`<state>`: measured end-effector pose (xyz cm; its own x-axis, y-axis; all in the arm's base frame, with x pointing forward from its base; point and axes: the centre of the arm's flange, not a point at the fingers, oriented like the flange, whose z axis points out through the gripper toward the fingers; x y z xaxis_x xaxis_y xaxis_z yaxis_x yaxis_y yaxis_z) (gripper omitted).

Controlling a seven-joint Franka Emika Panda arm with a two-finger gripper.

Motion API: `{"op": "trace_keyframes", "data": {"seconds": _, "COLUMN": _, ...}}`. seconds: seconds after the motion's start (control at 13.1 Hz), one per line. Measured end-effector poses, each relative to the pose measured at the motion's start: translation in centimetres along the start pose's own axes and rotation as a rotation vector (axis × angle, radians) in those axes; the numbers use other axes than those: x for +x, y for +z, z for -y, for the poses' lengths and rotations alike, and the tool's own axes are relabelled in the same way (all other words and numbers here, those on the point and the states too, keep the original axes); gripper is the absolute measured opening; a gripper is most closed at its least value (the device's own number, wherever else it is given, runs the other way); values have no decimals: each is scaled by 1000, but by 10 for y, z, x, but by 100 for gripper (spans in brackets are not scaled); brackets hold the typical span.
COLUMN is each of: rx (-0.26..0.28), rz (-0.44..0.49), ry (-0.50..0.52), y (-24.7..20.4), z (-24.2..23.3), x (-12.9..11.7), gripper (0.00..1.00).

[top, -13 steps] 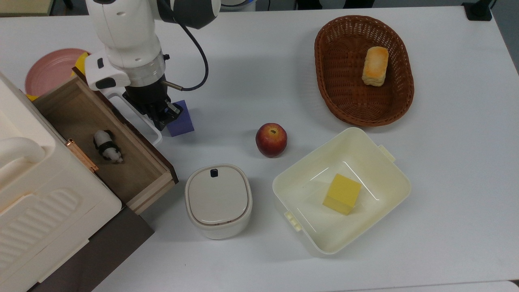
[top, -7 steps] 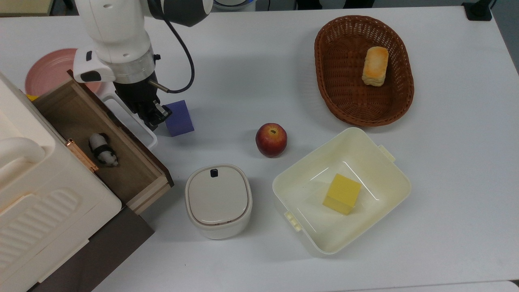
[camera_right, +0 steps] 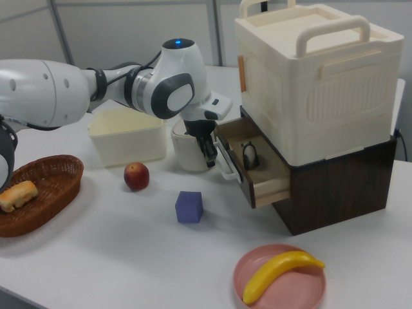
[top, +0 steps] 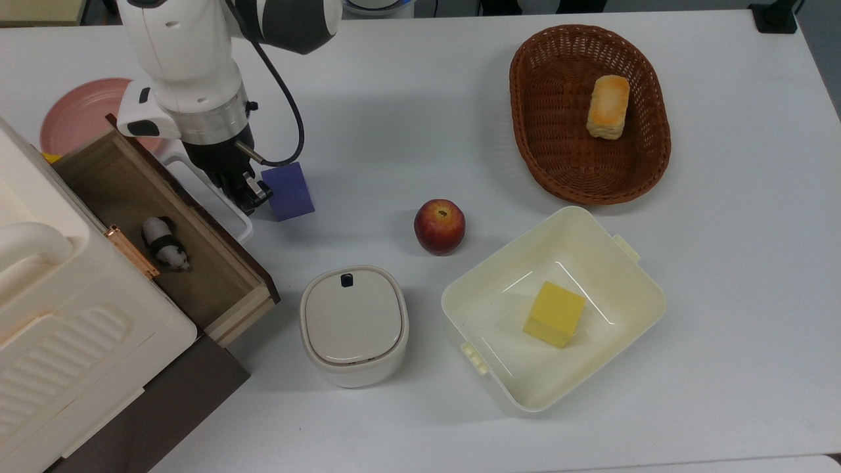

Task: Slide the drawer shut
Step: 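Push the drawer front with the gripper into the wooden unit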

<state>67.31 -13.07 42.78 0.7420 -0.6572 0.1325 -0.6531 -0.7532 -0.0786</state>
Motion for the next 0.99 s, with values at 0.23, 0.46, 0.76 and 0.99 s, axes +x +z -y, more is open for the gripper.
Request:
{"op": "trace_keyframes", "data": {"seconds": 0.23, "rx": 4, "rz": 3, "ry": 11, "y": 0, "z": 0, "x": 0, "gripper": 1}}
{"op": "trace_keyframes", "data": {"seconds": 0.46, "rx": 9, "rz": 1, "ry": 34, "y": 0, "z": -3, "x": 4, "gripper": 1}}
{"op": "trace_keyframes", "data": {"seconds": 0.76, "rx": 10, "rz": -8, "ry": 56, "y": 0, "z": -5, "x": 11, "gripper": 1}}
{"op": "trace_keyframes", "data": {"seconds": 0.99, "rx": 12, "rz": -12, "ry": 60, "y": -2, "z": -5, "x": 12, "gripper": 1}}
